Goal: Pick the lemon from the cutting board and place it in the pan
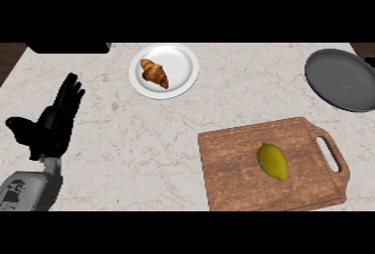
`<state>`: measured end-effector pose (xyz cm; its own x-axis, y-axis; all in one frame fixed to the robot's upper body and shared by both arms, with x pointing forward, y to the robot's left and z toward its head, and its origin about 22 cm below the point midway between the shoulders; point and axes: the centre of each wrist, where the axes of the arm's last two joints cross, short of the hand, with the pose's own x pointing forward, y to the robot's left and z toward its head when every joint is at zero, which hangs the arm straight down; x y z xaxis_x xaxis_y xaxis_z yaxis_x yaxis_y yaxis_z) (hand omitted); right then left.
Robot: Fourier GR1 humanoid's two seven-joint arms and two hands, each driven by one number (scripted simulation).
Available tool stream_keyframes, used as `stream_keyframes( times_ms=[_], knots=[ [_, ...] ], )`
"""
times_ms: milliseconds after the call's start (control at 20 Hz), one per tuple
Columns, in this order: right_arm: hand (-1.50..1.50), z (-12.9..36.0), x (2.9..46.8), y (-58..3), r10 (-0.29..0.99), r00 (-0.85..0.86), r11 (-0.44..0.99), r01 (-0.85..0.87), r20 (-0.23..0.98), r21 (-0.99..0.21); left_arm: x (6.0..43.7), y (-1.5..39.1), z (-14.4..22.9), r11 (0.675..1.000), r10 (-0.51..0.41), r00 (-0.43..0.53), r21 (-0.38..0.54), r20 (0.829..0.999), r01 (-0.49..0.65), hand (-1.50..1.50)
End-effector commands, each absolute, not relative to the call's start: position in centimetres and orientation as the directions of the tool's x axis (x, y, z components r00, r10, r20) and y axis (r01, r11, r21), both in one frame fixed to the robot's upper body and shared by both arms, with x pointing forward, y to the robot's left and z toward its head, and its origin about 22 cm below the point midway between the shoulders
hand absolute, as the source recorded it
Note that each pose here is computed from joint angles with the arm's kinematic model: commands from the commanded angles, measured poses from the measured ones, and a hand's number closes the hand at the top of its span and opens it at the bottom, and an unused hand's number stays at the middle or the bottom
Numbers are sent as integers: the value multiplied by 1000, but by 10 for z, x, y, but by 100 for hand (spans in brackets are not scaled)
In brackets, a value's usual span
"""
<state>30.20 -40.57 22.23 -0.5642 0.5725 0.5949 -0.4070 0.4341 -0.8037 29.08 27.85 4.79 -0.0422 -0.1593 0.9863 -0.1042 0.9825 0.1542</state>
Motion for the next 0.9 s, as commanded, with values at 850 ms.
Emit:
stream_keyframes(
  times_ms=[850],
  knots=[
    [-150, 222, 270, -289, 563, -590, 260, -538, 578, -802, 293, 274, 41, 981, -167, -26, 164, 986, -105, 0]
  ],
)
